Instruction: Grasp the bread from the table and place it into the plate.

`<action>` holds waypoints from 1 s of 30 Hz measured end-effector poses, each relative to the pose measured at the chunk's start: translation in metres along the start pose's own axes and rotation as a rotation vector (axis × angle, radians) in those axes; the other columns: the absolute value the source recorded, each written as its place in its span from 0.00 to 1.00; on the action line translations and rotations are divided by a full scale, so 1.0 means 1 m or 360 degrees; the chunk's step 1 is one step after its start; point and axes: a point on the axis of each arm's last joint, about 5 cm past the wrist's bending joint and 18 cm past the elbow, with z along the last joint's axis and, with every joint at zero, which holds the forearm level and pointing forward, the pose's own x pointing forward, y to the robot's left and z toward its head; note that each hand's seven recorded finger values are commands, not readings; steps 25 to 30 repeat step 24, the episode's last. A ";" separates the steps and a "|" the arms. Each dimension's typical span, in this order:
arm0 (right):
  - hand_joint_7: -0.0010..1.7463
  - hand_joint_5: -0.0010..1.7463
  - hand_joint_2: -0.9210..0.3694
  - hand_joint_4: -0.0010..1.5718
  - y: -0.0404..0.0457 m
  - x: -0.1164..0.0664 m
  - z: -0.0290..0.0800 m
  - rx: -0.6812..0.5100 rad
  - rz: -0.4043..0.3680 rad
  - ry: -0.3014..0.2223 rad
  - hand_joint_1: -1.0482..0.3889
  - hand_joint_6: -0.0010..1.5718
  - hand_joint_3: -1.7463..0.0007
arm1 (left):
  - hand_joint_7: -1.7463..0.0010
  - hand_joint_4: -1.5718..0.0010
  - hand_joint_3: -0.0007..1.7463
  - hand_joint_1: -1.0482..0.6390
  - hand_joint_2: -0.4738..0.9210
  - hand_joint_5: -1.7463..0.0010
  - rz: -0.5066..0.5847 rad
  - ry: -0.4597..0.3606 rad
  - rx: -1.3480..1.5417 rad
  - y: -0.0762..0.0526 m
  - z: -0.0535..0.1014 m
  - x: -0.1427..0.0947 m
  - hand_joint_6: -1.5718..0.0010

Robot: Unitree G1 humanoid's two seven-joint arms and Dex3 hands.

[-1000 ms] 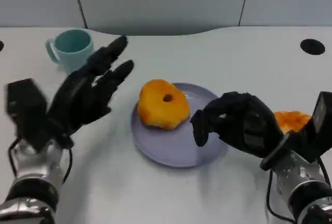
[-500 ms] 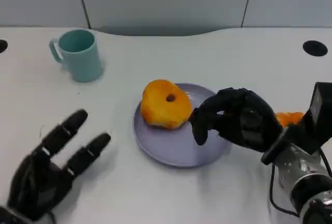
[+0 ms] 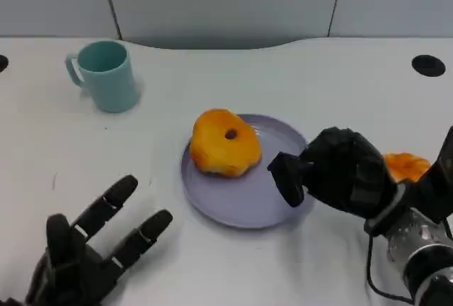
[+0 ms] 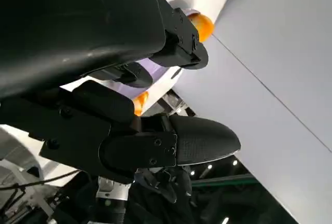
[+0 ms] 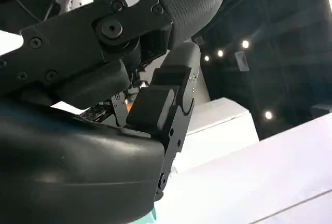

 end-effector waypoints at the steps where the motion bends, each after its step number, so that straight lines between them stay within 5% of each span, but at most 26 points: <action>1: 0.03 1.00 0.00 0.36 0.0002 -0.001 -0.001 0.0008 -0.0001 -0.0003 0.45 0.73 0.99 | 0.99 0.67 0.29 0.00 1.00 0.88 -0.0001 0.0000 0.0006 0.000 0.000 -0.001 0.74; 6: 0.03 0.99 0.00 0.37 0.0013 -0.007 -0.004 0.0002 -0.0021 -0.0002 0.44 0.74 0.99 | 0.99 0.67 0.29 0.00 1.00 0.89 -0.0004 0.0000 0.0007 -0.001 -0.001 -0.004 0.74; 8: 0.03 0.87 0.00 0.40 0.0015 -0.008 -0.005 0.0002 -0.0026 -0.0002 0.45 0.73 0.99 | 0.99 0.68 0.28 0.00 1.00 0.89 -0.0006 0.0002 0.0005 -0.001 -0.001 -0.004 0.74; 13: 0.01 0.99 0.00 0.35 0.0023 -0.015 -0.008 0.0033 -0.0019 0.0009 0.47 0.73 0.98 | 0.99 0.68 0.26 0.00 1.00 0.89 -0.0024 0.0021 -0.0028 -0.001 -0.008 -0.013 0.73; 30: 0.01 0.99 0.00 0.37 0.0046 -0.026 -0.013 0.0034 -0.0040 0.0012 0.47 0.74 0.98 | 0.99 0.66 0.26 0.00 1.00 0.89 -0.0046 0.0025 0.0019 -0.004 -0.016 -0.022 0.72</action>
